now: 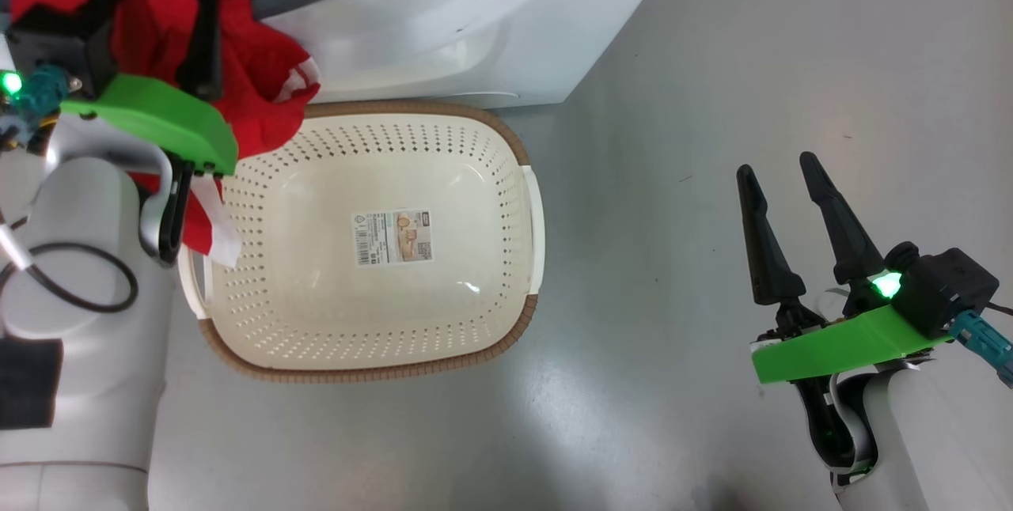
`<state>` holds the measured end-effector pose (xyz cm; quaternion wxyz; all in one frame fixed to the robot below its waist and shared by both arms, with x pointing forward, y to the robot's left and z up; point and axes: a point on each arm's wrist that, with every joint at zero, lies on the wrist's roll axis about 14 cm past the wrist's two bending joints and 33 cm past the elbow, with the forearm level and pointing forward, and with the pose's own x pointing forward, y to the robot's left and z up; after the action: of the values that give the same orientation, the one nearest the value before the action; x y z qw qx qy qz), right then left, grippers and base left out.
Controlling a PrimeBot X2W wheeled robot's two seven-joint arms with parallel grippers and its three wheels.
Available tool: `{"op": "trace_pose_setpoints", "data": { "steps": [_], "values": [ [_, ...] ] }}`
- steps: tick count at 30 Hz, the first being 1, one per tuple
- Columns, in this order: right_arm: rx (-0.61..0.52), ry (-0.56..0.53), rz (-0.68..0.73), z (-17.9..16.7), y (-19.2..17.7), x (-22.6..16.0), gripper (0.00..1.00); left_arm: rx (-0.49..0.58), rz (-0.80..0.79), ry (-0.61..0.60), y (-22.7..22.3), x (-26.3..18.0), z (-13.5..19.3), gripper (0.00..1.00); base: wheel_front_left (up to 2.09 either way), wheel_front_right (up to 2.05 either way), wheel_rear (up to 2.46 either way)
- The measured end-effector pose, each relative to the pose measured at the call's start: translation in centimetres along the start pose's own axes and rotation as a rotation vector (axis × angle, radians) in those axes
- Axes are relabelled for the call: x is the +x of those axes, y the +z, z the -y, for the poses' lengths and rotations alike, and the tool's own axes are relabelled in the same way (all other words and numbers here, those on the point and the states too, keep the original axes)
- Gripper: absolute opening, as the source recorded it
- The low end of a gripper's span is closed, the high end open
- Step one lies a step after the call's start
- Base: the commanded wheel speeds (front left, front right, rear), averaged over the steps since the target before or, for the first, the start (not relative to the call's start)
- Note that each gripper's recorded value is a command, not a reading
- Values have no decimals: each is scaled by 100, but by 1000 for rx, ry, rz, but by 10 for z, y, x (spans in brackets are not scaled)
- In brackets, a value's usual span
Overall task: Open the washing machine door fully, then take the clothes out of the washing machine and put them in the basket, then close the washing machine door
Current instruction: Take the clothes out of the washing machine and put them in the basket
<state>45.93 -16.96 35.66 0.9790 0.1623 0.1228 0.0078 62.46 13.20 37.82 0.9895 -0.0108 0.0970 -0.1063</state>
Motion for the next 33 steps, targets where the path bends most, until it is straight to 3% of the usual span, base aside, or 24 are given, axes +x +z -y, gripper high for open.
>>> {"op": "trace_pose_setpoints", "data": {
  "steps": [4, 6, 7, 8, 9, 19, 33],
  "values": [
    [-1, -5, 2, 2, 1, -1, 100, 12, -10, -11, -1, 4, 4, 100, 0, 0, 0],
    [1, -7, 5, 2, 2, -1, 100, 13, -10, -12, 0, 4, 4, 49, 0, 0, 0],
    [2, -7, 7, 2, 3, -1, 100, 13, -10, -12, 0, 4, 4, 49, 0, 0, 0],
    [2, -6, 7, 2, 3, -1, 100, 13, -9, -11, 1, 4, 4, 16, 0, 0, 0],
    [2, -6, 7, 2, 3, -1, 100, 13, -9, -11, 1, 4, 4, 0, 0, 0, 0],
    [7, 8, 18, -4, 6, 1, 100, -17, 96, 8, 34, -1, 0, 0, 0, 0, 0],
    [14, 45, 33, -18, 12, 4, 100, -148, 165, 2, 33, -56, 17, 0, 0, 0, 0]
  ]
}}
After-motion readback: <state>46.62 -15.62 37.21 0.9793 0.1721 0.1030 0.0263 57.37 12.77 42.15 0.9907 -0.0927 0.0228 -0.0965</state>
